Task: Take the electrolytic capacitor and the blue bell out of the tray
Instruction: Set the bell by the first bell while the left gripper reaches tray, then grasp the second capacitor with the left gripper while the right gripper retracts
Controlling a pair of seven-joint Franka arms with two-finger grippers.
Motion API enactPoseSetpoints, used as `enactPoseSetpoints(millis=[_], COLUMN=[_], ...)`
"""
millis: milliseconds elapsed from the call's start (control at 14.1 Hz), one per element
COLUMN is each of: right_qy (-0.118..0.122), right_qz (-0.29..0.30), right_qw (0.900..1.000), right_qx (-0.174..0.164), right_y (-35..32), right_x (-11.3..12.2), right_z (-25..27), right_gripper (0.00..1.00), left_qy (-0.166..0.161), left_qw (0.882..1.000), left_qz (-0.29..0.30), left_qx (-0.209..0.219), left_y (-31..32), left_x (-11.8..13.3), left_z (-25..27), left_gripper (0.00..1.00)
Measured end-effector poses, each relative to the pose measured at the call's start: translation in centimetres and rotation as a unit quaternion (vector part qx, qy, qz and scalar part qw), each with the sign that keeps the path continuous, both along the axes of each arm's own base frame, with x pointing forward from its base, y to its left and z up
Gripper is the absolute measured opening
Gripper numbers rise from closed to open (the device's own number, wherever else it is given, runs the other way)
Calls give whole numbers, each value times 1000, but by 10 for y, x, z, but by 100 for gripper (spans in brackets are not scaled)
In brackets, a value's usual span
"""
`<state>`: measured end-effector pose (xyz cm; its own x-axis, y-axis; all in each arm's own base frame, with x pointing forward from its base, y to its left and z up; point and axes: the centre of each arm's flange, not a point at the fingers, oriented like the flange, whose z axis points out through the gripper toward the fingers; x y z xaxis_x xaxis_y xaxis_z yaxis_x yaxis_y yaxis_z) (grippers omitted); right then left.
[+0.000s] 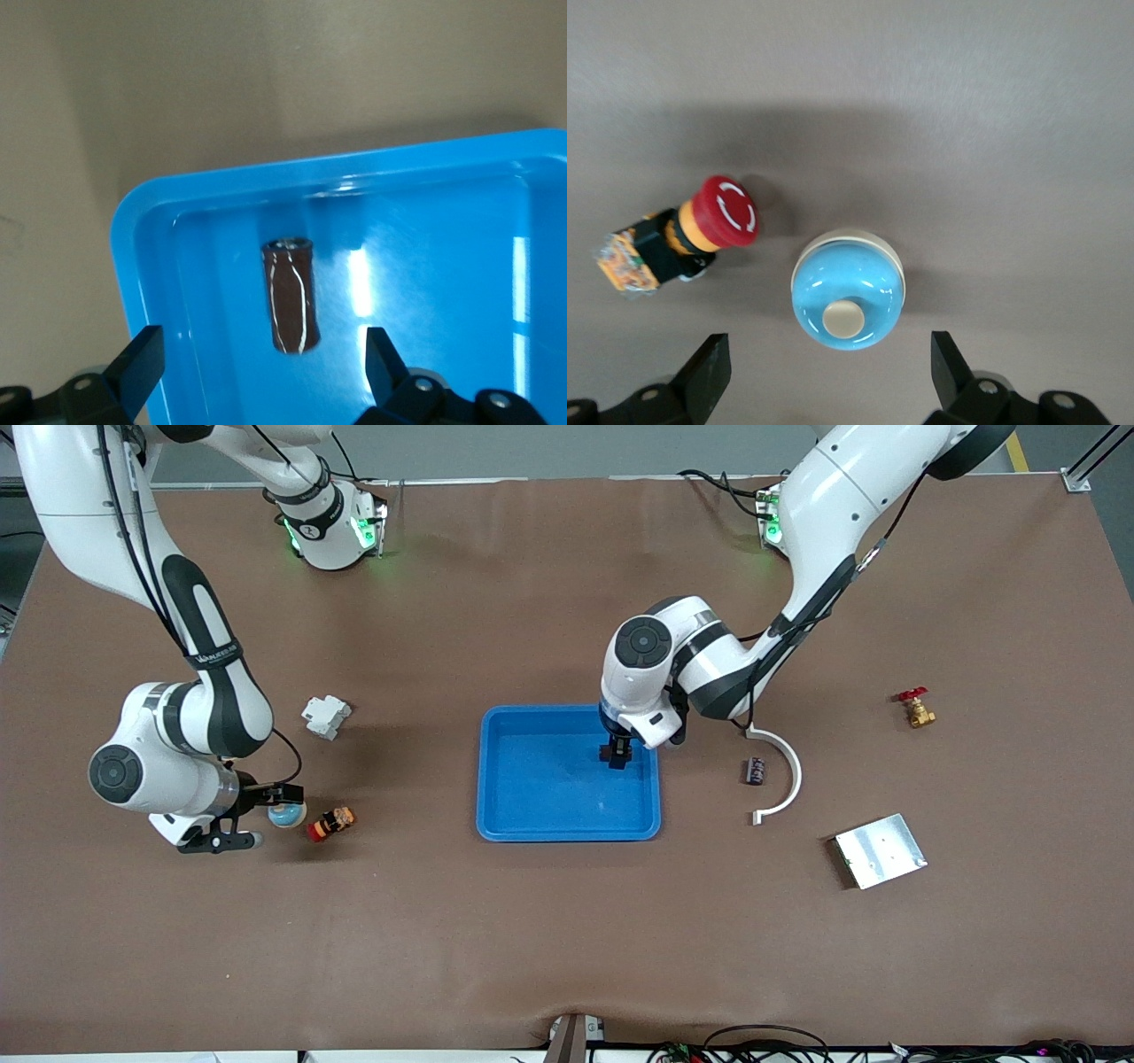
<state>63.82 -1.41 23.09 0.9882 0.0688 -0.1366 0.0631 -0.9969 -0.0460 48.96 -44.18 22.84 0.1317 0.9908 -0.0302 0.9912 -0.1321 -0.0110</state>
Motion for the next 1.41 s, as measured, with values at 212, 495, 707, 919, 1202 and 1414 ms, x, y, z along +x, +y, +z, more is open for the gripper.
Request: enactPoseSetpoints(millis=[212,495,707,919,1202,1414], right_qy=[6,-18,-32,-43,-58,-61], right_qz=[2,2,-9,-20,-25,-20], right_qw=[1000,1000,999,999,998,998], right_qx=[3,6,8,9,9,7], right_y=[1,0,-2,-1,-5,-2], right_x=[14,12,-7,-26,-37,-41], right_z=[54,146,222,290,336,360], right_gripper=[100,100,100,100,100,100], left_qy=[-3,-4,-8,-9,-16,-31], left_qw=[1000,1000,1000,999,999,998], left_qz=[-1,2,-2,-6,-9,-21], left_qx=[10,10,30,35,38,41], left_y=[3,1,-5,-10,-8,-10], left_x=[2,10,13,14,18,22], left_z=[-12,-20,-45,-57,-57,-52], left_gripper=[100,100,100,100,100,100])
